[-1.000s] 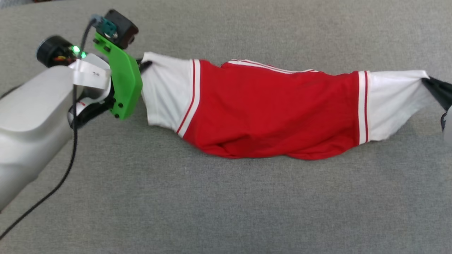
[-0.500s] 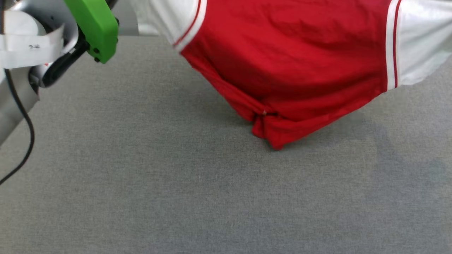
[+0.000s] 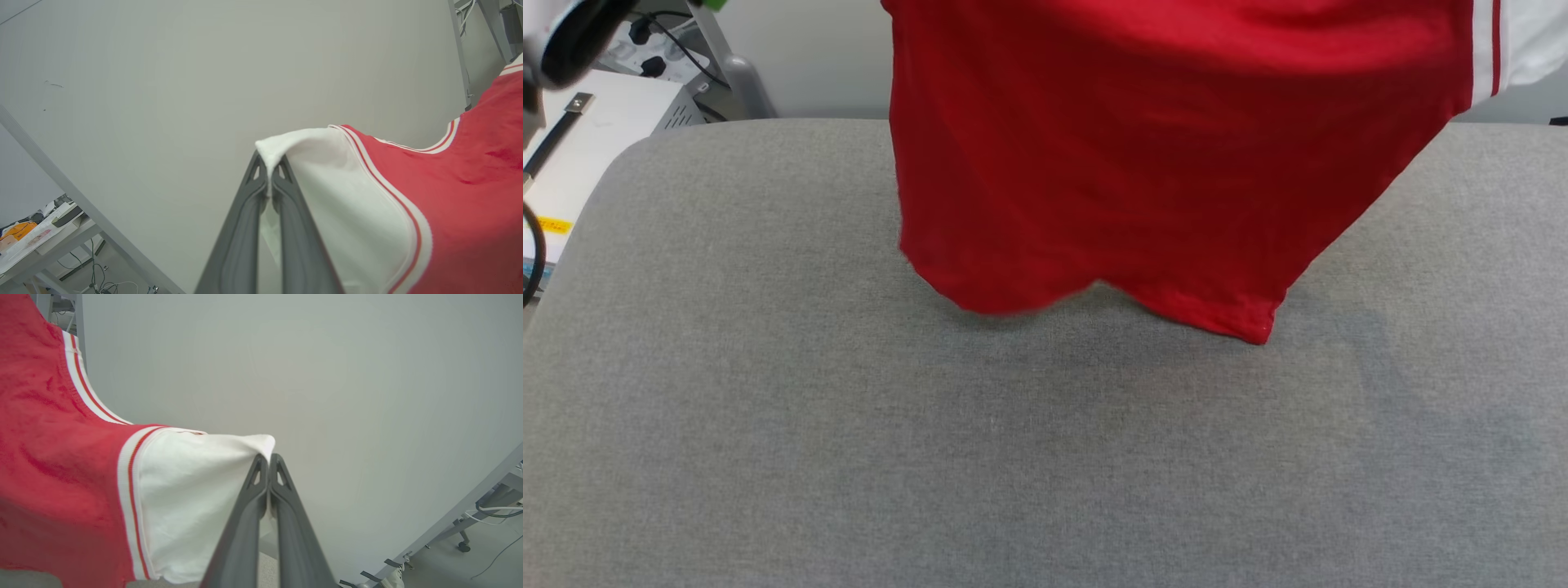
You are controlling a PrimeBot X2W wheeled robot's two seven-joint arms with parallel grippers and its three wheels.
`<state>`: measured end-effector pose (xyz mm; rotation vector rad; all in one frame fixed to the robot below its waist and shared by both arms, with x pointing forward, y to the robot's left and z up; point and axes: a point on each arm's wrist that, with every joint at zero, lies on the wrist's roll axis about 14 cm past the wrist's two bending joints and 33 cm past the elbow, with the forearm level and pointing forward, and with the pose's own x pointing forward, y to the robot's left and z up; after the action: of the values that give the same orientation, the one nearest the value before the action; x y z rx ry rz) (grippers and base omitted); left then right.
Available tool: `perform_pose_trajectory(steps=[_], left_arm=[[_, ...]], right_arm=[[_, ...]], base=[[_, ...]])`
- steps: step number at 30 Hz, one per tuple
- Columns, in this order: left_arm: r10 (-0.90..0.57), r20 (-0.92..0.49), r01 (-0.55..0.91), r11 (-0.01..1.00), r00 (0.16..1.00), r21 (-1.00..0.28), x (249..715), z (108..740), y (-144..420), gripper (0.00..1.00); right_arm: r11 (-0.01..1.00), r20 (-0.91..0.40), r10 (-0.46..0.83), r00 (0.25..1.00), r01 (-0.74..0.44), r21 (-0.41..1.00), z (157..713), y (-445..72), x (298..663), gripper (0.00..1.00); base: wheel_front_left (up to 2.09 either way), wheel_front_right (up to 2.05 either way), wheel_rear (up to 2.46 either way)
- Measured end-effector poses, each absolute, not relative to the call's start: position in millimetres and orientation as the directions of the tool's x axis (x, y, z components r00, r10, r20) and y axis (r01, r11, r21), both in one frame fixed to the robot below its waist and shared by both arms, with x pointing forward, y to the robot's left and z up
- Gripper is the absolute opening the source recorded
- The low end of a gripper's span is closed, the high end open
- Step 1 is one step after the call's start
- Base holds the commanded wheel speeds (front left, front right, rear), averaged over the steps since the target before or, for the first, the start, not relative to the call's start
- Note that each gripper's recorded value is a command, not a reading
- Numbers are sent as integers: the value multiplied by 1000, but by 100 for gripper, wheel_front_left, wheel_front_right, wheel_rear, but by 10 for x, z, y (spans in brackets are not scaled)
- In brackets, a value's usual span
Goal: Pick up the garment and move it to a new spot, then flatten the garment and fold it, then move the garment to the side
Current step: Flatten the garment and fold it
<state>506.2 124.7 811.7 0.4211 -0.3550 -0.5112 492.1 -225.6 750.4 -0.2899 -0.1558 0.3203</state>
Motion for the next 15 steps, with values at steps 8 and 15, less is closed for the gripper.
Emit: perform_pose_trajectory(steps=[8,15], left_arm=[[-536,230,390,792,812,470,5346,8108,1171,0],[-535,276,369,797,798,479,5718,8054,1049,0]], right_arm=[[905,94,315,944,-270,-328,7628,-2227,5242,0],[904,84,284,955,-237,-356,7686,-2194,5696,0]], base=[[0,0,0],[0,0,0]])
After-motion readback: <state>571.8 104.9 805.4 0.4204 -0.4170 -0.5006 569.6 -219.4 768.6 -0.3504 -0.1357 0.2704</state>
